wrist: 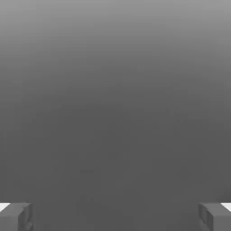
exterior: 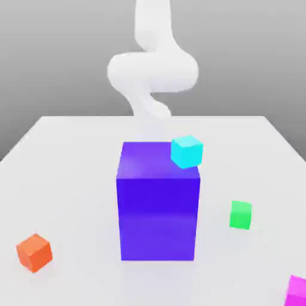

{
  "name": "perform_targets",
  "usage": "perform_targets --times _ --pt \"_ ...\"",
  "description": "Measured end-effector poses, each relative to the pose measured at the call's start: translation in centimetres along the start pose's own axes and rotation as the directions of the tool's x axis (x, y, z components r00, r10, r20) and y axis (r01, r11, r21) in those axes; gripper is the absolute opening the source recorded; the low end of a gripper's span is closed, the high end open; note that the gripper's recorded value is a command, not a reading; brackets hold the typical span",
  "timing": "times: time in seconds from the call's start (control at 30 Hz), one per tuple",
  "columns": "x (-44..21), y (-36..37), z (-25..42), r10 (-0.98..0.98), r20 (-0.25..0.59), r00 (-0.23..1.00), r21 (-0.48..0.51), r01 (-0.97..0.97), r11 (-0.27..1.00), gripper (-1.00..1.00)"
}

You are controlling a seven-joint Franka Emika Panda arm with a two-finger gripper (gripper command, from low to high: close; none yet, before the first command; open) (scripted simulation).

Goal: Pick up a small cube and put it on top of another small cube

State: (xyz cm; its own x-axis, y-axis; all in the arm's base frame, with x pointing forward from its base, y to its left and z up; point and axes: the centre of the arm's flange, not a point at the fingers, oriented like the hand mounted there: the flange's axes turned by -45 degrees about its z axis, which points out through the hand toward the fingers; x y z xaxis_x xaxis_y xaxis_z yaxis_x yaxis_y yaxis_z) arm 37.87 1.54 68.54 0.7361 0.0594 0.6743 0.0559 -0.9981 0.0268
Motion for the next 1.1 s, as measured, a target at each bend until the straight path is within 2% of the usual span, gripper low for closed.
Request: perform_targets --times 0.27,0.53,0.83,1.0,1.1 --pt "0.0 -6.0 13.3 -0.251 0.171 0.953 0.099 0.237 0.966 0.00" --pt "-4.2 -13.4 25.8 -0.497 0.288 0.818 0.248 0.438 0.864 0.00" --pt "-13.9 -22.1 37.7 -0.738 0.339 0.583 0.449 0.589 0.672 0.00" --pt "-21.3 -26.3 43.1 -0.841 0.329 0.429 0.563 0.626 0.539 0.00" --pt "-25.0 -27.3 46.3 -0.862 0.322 0.391 0.590 0.629 0.506 0.00"
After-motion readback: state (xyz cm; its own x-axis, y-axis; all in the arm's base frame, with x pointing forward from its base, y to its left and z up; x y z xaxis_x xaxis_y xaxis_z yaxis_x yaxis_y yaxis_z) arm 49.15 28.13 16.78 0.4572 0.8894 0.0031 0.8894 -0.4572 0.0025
